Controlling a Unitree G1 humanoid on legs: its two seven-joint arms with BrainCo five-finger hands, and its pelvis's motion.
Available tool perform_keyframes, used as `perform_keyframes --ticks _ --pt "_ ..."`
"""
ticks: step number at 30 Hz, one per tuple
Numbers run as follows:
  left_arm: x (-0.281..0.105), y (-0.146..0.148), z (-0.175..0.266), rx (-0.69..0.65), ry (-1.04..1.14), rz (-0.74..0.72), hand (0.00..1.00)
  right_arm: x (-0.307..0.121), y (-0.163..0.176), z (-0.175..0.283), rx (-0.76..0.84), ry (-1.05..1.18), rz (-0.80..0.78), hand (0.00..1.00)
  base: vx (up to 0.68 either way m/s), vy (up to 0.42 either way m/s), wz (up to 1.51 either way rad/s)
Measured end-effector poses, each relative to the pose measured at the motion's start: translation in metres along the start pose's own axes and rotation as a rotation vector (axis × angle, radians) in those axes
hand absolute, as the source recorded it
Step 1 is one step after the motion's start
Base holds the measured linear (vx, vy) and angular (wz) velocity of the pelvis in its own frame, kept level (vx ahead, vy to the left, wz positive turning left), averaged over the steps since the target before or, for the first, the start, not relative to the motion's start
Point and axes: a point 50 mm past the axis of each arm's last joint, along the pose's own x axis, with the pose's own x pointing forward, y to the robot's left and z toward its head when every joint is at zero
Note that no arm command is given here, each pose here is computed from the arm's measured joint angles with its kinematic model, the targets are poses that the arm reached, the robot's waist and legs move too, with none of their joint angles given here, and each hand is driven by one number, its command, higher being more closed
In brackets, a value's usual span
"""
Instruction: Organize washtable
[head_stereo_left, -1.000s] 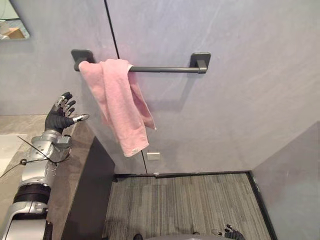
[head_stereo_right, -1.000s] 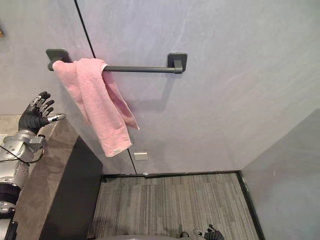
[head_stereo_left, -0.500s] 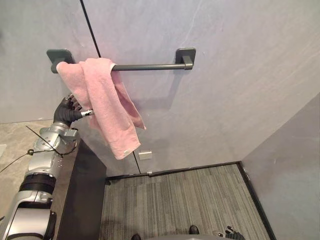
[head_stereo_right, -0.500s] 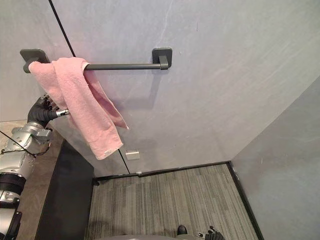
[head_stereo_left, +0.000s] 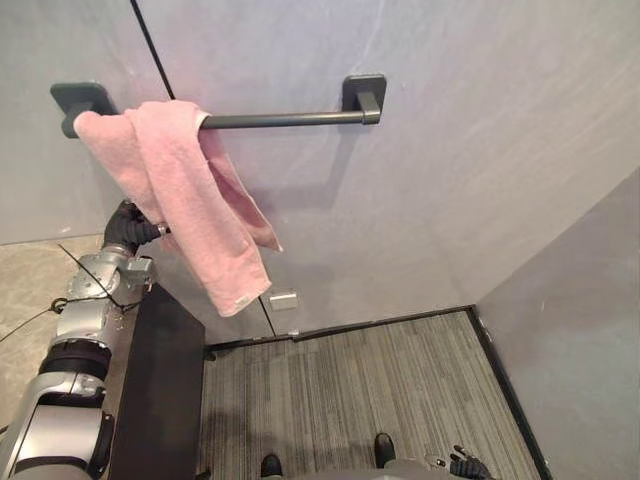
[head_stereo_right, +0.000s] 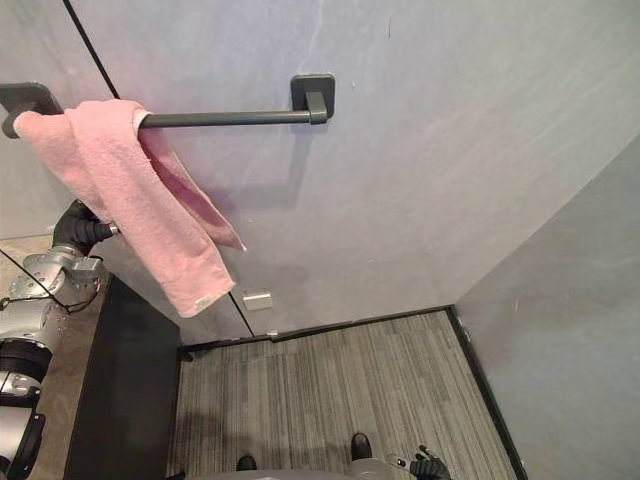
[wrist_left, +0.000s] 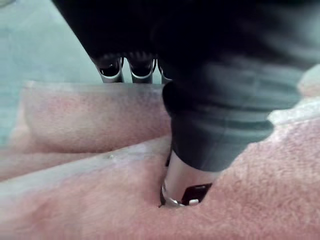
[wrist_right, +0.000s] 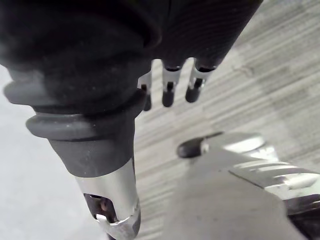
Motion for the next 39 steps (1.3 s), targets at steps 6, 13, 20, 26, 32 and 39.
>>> perform_keyframes --ticks 6,13,20,26,32,39 --pt "0.001 -0.003 0.000 -0.036 -0.015 0.036 1.00 -0.026 0.037 0.150 -0.121 -0.607 0.174 0.00 -0.06 -0.013 -0.13" --pt "0.009 -0.005 0.015 -0.043 -0.060 0.057 1.00 -0.124 0.118 0.276 -0.344 -1.159 0.657 0.00 -0.05 -0.019 -0.01" --pt "0.016 -0.023 0.029 -0.040 -0.103 -0.011 1.00 -0.160 0.168 0.312 -0.444 -1.156 0.940 0.00 -0.01 -0.011 0.06" --pt "0.018 -0.037 0.032 -0.055 -0.110 -0.064 1.00 -0.157 0.196 0.347 -0.431 -1.034 0.923 0.00 -0.01 -0.016 0.15" --pt "0.029 -0.054 0.052 -0.095 -0.162 -0.106 1.00 -0.164 0.243 0.375 -0.297 -0.977 0.871 0.00 -0.04 -0.022 0.17" --pt "0.040 -0.080 0.071 -0.147 -0.204 -0.141 1.00 -0.177 0.292 0.371 -0.122 -0.889 0.872 0.00 -0.04 -0.023 0.17"
